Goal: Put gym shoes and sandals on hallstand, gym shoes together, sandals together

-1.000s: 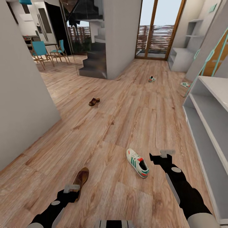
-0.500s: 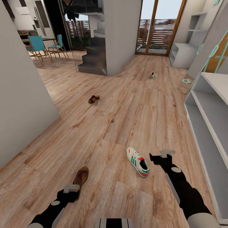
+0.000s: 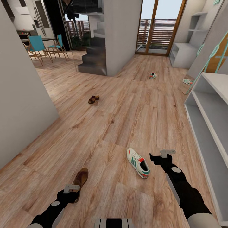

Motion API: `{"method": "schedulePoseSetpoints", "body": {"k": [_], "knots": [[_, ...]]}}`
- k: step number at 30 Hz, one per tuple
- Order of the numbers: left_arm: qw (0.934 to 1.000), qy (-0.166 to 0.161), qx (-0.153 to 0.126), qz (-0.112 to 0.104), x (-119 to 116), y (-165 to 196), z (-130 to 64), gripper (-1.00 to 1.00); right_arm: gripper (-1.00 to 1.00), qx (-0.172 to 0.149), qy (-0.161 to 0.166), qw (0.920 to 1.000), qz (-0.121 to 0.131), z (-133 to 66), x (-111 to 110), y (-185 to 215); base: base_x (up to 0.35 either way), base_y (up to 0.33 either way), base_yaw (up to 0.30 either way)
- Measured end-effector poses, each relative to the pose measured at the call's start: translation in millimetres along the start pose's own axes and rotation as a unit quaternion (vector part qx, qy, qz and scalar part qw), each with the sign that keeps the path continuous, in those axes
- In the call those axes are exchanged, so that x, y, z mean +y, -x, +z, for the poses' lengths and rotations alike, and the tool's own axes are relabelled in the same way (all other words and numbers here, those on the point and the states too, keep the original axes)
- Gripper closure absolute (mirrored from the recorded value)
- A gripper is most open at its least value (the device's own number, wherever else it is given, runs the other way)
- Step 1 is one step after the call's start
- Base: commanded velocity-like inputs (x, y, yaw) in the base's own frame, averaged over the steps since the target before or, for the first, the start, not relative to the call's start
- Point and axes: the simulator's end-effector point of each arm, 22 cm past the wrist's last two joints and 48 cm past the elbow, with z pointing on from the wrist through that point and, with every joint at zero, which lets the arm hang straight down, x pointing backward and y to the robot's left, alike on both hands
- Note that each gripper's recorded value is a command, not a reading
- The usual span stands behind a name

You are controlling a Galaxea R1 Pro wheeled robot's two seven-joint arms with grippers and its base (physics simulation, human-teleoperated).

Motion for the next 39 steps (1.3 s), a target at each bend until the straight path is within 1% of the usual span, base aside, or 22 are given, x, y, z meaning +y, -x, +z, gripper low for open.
{"method": "schedulePoseSetpoints", "body": {"k": [13, 18, 27, 39], "knots": [[1.0, -0.001, 0.001, -0.001, -0.9, -1.2, -0.2, -1.0, -1.0, 0.0, 0.0, 1.0, -0.001, -0.1, 0.0, 0.3, 0.043, 0.0, -0.001], [1.0, 0.0, 0.0, 0.0, -0.4, -0.2, -0.1, -1.0, -1.0, 0.001, 0.002, 1.0, 0.0, -0.1, 2.5, 0.0, 0.005, 0.0, -0.138], [1.0, 0.0, 0.001, 0.0, -0.1, -1.7, -0.5, -1.0, -1.0, -0.001, 0.002, 1.0, 0.0, -0.4, 2.1, 1.3, 0.18, 0.0, -0.022], [1.0, -0.001, 0.001, 0.0, -1.2, -1.9, -0.4, -1.0, -1.0, -0.001, 0.001, 1.0, 0.001, -0.3, 1.2, 1.5, 0.02, 0.0, -0.001]]}}
